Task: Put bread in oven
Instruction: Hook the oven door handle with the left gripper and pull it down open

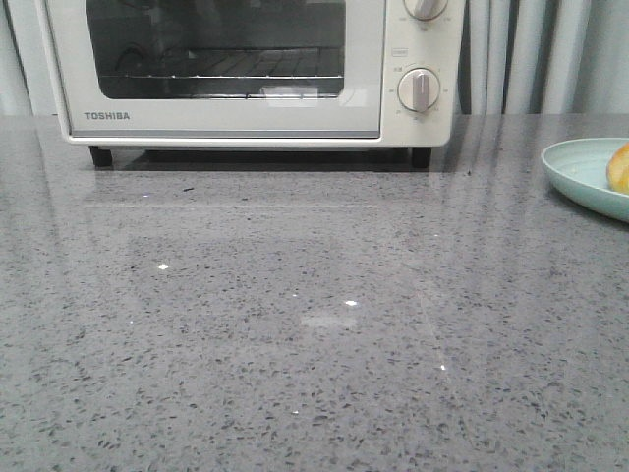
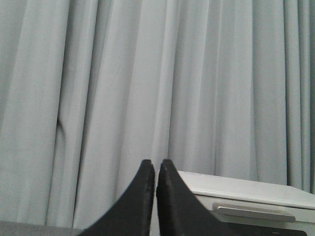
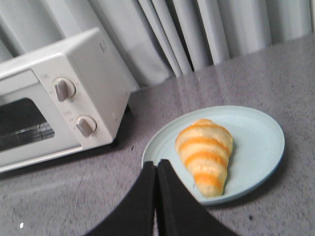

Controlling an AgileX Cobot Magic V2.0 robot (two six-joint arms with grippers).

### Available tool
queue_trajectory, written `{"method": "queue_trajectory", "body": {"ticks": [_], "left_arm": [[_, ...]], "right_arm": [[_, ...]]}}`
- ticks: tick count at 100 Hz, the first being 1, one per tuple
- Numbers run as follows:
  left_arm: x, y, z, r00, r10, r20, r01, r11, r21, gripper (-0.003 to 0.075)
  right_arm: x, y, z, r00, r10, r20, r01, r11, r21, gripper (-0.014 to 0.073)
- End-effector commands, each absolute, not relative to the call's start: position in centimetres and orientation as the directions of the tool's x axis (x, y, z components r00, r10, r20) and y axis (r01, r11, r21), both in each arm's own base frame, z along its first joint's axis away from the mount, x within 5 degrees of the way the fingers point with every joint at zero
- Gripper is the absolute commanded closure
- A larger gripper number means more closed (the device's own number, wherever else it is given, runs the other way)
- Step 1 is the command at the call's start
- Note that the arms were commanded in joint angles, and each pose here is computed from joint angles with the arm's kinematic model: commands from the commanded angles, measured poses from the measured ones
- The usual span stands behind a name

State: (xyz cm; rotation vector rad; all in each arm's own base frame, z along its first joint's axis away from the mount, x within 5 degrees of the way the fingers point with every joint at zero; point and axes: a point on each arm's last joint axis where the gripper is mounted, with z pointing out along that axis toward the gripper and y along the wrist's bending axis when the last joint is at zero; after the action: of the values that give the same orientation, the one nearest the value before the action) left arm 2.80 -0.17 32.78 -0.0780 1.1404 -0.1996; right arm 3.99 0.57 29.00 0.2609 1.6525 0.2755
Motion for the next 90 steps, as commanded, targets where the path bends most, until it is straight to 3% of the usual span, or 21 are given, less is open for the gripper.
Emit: {"method": "queue_trajectory", "body": {"ticks": [1,42,76,90], "left_arm": [[2.9,-0.2,35.2,0.413,-0.209,-0.887,0.122,0.977,-0.173,0.0741],[7.8,-0.5,40.2,0.186,-0.299,-0.936,0.127,0.952,-0.279,0.0741],[15.3,-5.8,42.1,0.031,-0.282,-0.959,0.375,0.892,-0.251,0.0741],[18.7,-8.1,42.0,-0.026,-0.254,-0.967,0.404,0.882,-0.243,0.0741]], "right_arm": [[4.2,0.6,31.8,-0.083,0.277,-0.957,0.001,0.961,0.278,0.0648],[7.1,0.7,37.6,-0.275,0.21,-0.938,0.0,0.976,0.219,0.0648],[7.7,0.8,39.9,-0.319,0.162,-0.934,-0.021,0.984,0.178,0.0648],[7.6,0.8,40.3,-0.311,0.16,-0.937,-0.025,0.984,0.177,0.0648]]}}
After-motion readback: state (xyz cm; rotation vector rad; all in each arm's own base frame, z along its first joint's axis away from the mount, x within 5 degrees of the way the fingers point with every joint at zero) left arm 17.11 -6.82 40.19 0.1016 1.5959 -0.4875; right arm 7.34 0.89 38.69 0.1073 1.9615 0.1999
